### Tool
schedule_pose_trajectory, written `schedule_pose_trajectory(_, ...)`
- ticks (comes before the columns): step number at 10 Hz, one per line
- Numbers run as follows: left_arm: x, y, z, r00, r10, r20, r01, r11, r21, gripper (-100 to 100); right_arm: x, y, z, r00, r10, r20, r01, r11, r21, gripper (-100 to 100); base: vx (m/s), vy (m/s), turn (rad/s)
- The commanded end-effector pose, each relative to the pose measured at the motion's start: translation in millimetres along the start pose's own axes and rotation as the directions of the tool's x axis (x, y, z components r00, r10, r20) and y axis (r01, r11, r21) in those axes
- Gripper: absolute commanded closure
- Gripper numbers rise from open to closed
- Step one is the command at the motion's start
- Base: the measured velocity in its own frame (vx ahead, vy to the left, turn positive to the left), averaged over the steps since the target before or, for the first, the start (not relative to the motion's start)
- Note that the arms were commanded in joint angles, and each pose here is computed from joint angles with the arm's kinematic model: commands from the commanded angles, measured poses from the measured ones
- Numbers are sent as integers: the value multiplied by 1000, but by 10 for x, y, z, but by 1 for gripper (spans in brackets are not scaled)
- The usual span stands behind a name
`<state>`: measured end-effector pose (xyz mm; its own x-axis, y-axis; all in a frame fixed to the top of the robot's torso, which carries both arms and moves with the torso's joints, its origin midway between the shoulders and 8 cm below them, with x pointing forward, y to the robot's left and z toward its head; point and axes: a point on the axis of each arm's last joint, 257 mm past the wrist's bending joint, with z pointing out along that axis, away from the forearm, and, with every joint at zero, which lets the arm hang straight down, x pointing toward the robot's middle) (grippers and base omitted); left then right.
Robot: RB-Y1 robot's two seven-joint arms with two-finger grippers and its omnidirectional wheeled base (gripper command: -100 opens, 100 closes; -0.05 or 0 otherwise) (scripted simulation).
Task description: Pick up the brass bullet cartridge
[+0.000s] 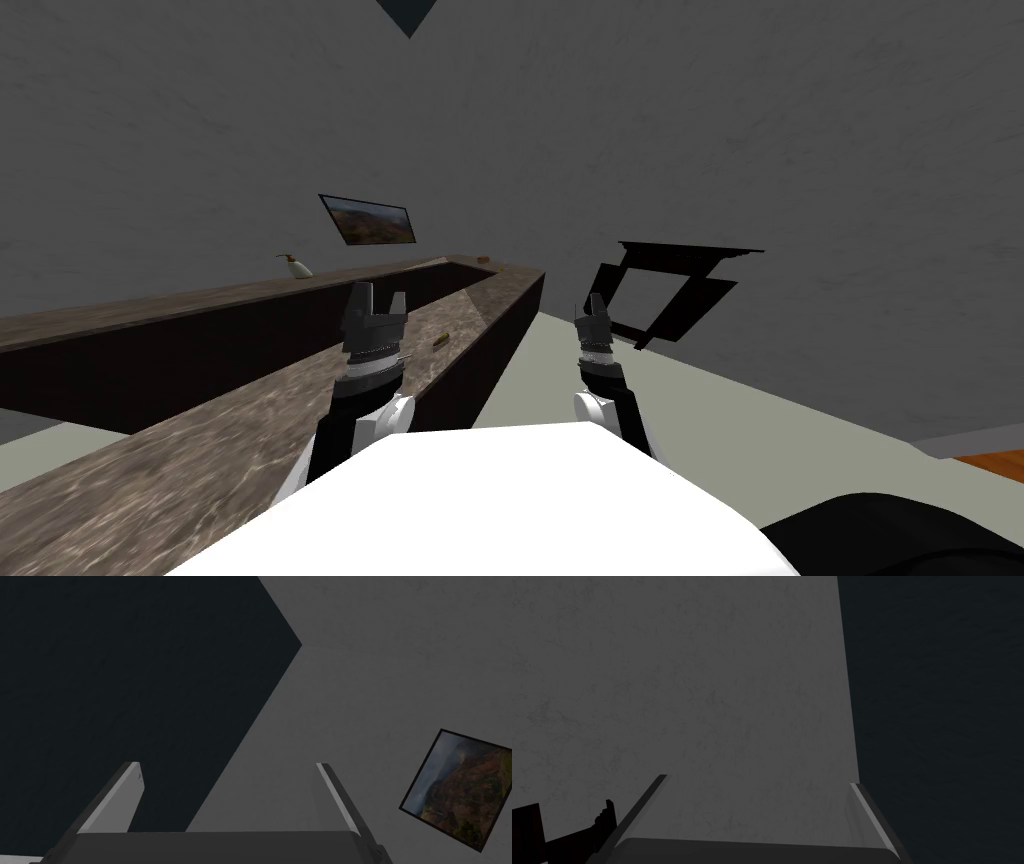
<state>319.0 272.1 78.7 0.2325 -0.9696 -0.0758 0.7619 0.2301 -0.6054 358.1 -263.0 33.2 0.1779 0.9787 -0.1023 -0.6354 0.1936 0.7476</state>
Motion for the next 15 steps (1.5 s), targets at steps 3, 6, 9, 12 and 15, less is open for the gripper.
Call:
schedule_pose_trajectory(3, 70, 189, 0, 995, 29, -94, -34, 998, -55, -100, 0, 0, 0, 1000, 0, 0, 0, 1000, 0, 0, -3, -9, 5)
schedule_pose_trajectory(6, 53, 396, -11, 990, 47, -134, -63, 991, -118, -100, 0, 0, 0, 1000, 0, 0, 0, 1000, 0, 0, -11, -16, 7)
schedule_pose_trajectory(9, -17, 649, -30, 985, 65, -161, -97, 975, -198, -100, 0, 0, 0, 1000, 0, 0, 0, 1000, 0, 0, -15, -17, 9)
schedule_pose_trajectory(12, -136, 883, -49, 981, 83, -173, -129, 954, -272, -100, 0, 0, 0, 1000, 0, 0, 0, 1000, 0, 0, -14, -17, 9)
schedule_pose_trajectory(15, -220, 1068, -85, 980, 92, -176, -148, 930, -337, -100, 0, 0, 0, 1000, 0, 0, 0, 1000, 0, 0, -14, -13, 9)
